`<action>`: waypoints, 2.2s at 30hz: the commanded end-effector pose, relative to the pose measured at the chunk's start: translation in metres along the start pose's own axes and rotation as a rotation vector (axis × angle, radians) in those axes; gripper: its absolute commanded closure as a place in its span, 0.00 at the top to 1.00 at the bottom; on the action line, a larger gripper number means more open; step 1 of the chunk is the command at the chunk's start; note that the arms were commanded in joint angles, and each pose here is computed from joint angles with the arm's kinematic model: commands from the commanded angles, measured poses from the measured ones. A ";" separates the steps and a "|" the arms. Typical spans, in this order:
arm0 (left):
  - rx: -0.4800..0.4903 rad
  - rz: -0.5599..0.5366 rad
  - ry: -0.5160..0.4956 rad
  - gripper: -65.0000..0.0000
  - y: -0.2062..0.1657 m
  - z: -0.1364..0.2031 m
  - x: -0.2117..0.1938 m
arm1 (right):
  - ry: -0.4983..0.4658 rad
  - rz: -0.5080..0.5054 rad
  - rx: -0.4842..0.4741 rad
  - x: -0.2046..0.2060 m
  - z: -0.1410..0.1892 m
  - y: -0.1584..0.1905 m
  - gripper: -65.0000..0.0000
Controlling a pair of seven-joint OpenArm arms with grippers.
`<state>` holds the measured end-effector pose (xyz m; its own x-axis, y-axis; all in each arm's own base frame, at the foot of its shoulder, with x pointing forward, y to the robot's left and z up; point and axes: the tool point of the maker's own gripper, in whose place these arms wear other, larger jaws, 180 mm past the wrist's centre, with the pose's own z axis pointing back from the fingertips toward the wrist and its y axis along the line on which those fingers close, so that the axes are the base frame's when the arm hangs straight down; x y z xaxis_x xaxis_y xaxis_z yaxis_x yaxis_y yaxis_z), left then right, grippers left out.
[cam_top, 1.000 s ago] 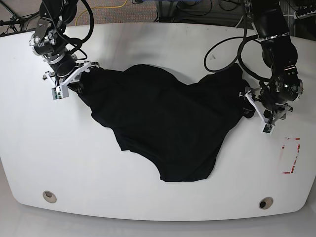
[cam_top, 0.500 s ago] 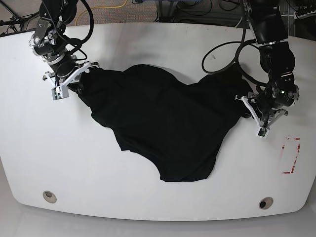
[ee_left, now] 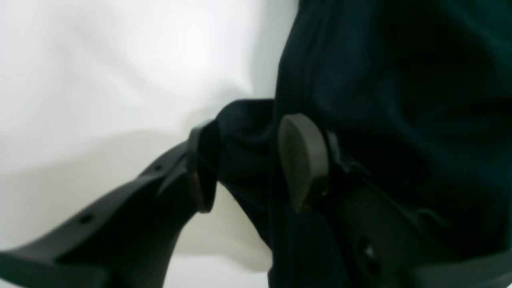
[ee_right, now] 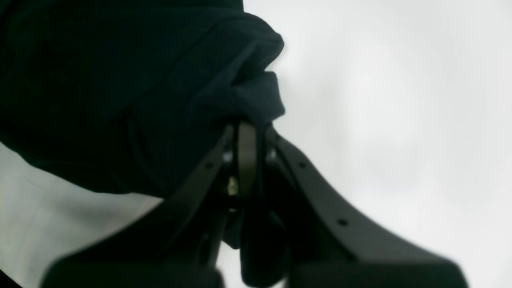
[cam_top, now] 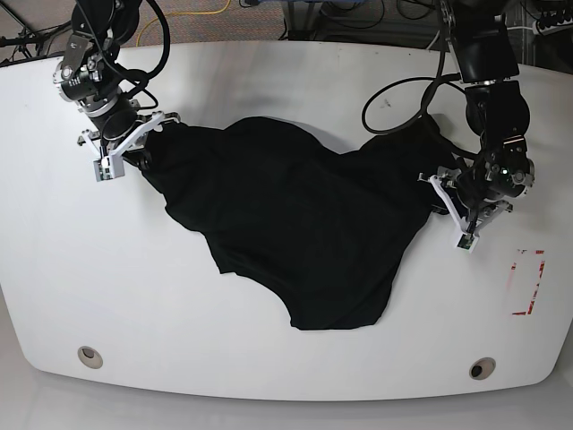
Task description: Fold the T-shirt properly
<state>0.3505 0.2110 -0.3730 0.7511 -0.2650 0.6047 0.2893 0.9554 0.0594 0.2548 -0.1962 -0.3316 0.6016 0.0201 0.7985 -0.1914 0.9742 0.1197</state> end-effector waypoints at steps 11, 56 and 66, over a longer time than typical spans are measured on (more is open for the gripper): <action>0.006 0.059 -0.046 0.26 0.012 -0.012 0.017 | -0.050 0.014 0.005 0.014 0.002 0.000 0.00; 0.075 -0.019 -0.120 0.00 0.021 0.027 0.038 | -0.055 0.009 -0.005 0.016 0.003 -0.002 0.00; 0.084 -0.013 -0.072 0.00 0.023 0.028 0.021 | -0.057 0.013 -0.005 0.016 0.003 -0.003 0.00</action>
<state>0.3497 0.2267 -0.3500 0.7316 -0.2580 0.6310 0.2466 0.9631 0.1079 0.2557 -0.1971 -0.3311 0.5993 0.0177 0.8004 -0.1882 0.9749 0.1193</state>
